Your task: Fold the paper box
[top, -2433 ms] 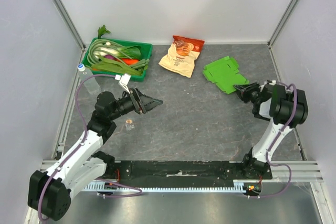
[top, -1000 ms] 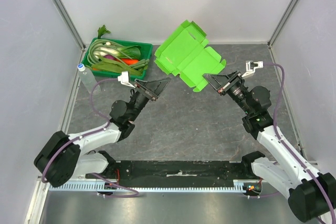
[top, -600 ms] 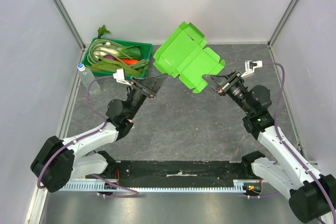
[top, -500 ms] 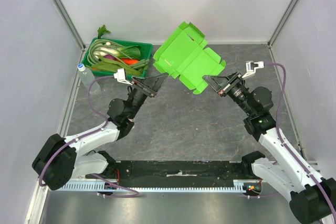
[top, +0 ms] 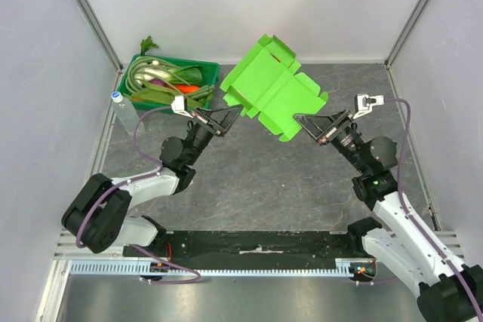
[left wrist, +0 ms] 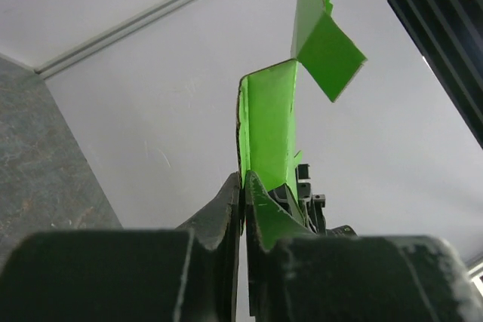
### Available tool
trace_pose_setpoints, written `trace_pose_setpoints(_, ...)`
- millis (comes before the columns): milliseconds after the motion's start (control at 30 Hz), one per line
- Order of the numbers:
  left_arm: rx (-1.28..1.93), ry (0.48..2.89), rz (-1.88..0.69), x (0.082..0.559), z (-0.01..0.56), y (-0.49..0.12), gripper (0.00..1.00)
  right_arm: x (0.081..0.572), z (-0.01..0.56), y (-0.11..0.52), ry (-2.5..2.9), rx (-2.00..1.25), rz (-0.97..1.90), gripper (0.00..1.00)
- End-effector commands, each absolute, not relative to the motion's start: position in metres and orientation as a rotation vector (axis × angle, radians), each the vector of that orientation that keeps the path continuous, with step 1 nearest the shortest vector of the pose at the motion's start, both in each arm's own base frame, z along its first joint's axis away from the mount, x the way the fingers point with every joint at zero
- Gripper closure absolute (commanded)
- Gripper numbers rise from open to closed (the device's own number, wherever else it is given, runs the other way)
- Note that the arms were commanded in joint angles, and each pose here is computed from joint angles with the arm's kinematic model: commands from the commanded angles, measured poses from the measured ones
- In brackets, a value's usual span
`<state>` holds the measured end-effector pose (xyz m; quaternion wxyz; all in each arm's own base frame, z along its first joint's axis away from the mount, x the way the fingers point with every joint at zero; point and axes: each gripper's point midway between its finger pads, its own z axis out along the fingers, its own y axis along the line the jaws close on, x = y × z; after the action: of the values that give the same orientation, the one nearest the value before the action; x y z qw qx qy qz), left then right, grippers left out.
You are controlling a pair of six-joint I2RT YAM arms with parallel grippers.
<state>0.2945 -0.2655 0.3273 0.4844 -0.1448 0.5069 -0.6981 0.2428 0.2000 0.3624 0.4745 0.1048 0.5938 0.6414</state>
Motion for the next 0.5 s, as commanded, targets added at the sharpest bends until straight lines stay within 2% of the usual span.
trace_pose_setpoints(0, -0.23, 0.943, -1.879, 0.258, 0.377, -0.243, 0.93, 0.215, 0.382, 0.203, 1.319, 0.19, 1.753, 1.0)
trace_pose_setpoints(67, -0.208, 0.944, -1.886, 0.254, 0.378, -0.243, 0.97, 0.211, 0.384, 0.203, 1.295, 0.169, 1.778, 1.0)
trace_pose_setpoints(100, -0.184, 0.945, -1.886, 0.25, 0.379, -0.244, 0.98, 0.21, 0.39, 0.204, 1.286, 0.134, 1.768, 0.88)
trace_pose_setpoints(133, -0.163, 0.933, -1.877, 0.246, 0.383, -0.242, 0.98, 0.214, 0.374, 0.211, 1.396, 0.135, 1.735, 0.46)
trace_pose_setpoints(167, -0.159, 0.937, -1.874, 0.245, 0.383, -0.241, 0.98, 0.223, 0.361, 0.212, 1.459, 0.073, 1.6, 0.31)
trace_pose_setpoints(200, -0.175, 0.975, -1.865, 0.247, 0.377, -0.242, 0.98, 0.226, 0.372, 0.208, 1.48, 0.029, 1.486, 0.2)
trace_pose_setpoints(233, -0.196, 1.006, -1.846, 0.25, 0.37, -0.238, 0.98, 0.236, 0.33, 0.201, 1.688, 0.106, 1.341, 0.07)
trace_pose_setpoints(300, -0.208, 1.058, -1.819, 0.248, 0.366, -0.232, 0.98, 0.254, 0.328, 0.173, 1.703, 0.048, 1.008, 0.02)
trace_pose_setpoints(333, -0.238, 1.161, -1.742, 0.26, 0.344, -0.231, 0.98, 0.254, 0.301, 0.161, 1.831, 0.063, 0.888, 0.02)
trace_pose_setpoints(400, -0.183, 1.197, -1.656, 0.255, 0.347, -0.221, 0.98, 0.266, 0.283, 0.131, 1.951, 0.024, 0.59, 0.02)
trace_pose_setpoints(433, -0.189, 1.375, -1.53, 0.266, 0.313, -0.224, 0.98, 0.27, 0.279, 0.122, 1.986, 0.009, 0.503, 0.02)
trace_pose_setpoints(467, -0.164, 1.426, -1.46, 0.268, 0.307, -0.22, 0.98, 0.277, 0.275, 0.106, 2.01, 0.028, 0.381, 0.02)
